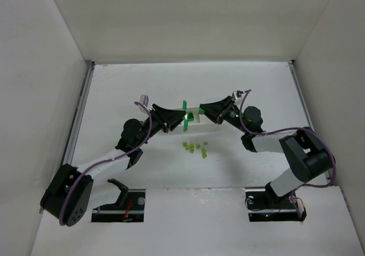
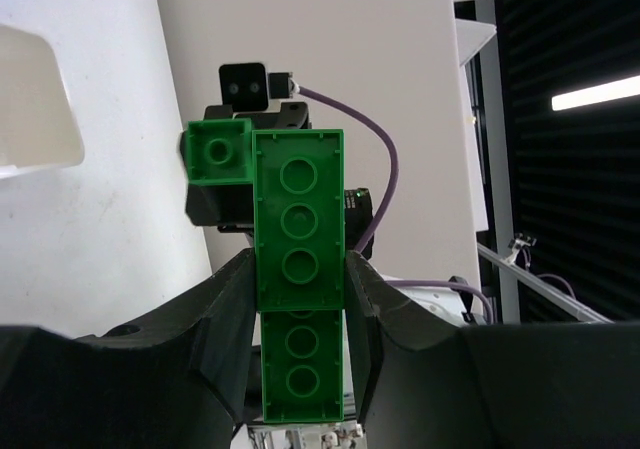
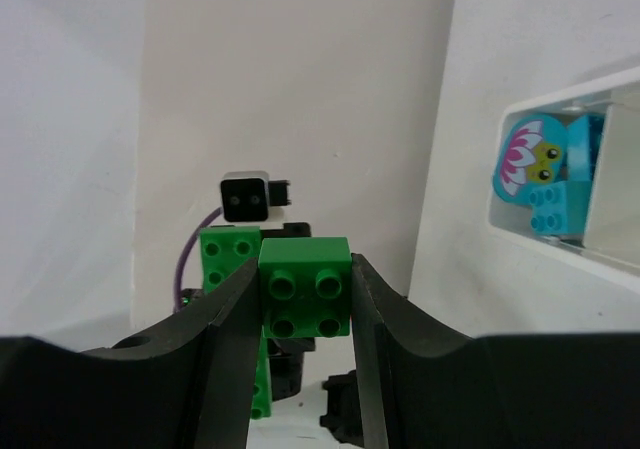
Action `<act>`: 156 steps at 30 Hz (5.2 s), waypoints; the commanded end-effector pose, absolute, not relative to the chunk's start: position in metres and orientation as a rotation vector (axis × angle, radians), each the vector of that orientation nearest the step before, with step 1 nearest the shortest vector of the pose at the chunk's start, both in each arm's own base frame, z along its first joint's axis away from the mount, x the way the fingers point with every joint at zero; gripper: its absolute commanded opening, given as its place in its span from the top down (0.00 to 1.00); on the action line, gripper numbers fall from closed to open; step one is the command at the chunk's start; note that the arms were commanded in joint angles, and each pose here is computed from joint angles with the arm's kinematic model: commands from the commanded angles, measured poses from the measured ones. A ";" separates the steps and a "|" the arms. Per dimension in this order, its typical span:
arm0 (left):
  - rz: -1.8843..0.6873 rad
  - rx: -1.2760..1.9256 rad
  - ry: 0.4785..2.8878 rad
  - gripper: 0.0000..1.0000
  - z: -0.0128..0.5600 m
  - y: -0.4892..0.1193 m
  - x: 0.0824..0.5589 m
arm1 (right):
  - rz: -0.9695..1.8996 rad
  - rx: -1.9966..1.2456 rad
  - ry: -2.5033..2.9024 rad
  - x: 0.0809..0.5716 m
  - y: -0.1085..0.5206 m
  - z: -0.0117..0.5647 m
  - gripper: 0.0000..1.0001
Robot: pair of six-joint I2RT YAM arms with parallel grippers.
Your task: Sort the legos into containers by color
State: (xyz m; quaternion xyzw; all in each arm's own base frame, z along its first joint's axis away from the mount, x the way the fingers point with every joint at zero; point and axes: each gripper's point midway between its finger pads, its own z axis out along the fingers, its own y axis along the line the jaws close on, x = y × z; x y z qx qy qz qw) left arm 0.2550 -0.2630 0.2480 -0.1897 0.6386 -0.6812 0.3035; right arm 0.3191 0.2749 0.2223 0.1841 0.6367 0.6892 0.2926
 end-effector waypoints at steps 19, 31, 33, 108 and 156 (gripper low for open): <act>-1.535 -0.420 1.673 0.83 0.257 -0.231 0.267 | 0.765 0.100 2.043 0.365 0.316 0.174 0.63; -1.504 -0.435 1.694 0.83 0.247 -0.228 0.271 | 0.732 0.105 2.079 0.376 0.326 0.152 0.49; -1.502 -0.438 1.700 0.83 0.245 -0.228 0.273 | 0.741 0.099 2.080 0.376 0.328 0.152 0.45; -1.754 -0.535 1.621 0.83 0.262 -0.255 0.260 | 1.718 0.142 1.550 0.252 0.289 0.306 0.63; -1.185 -0.351 1.843 0.83 0.208 -0.219 0.275 | 0.677 -0.005 2.167 0.366 0.328 0.143 0.46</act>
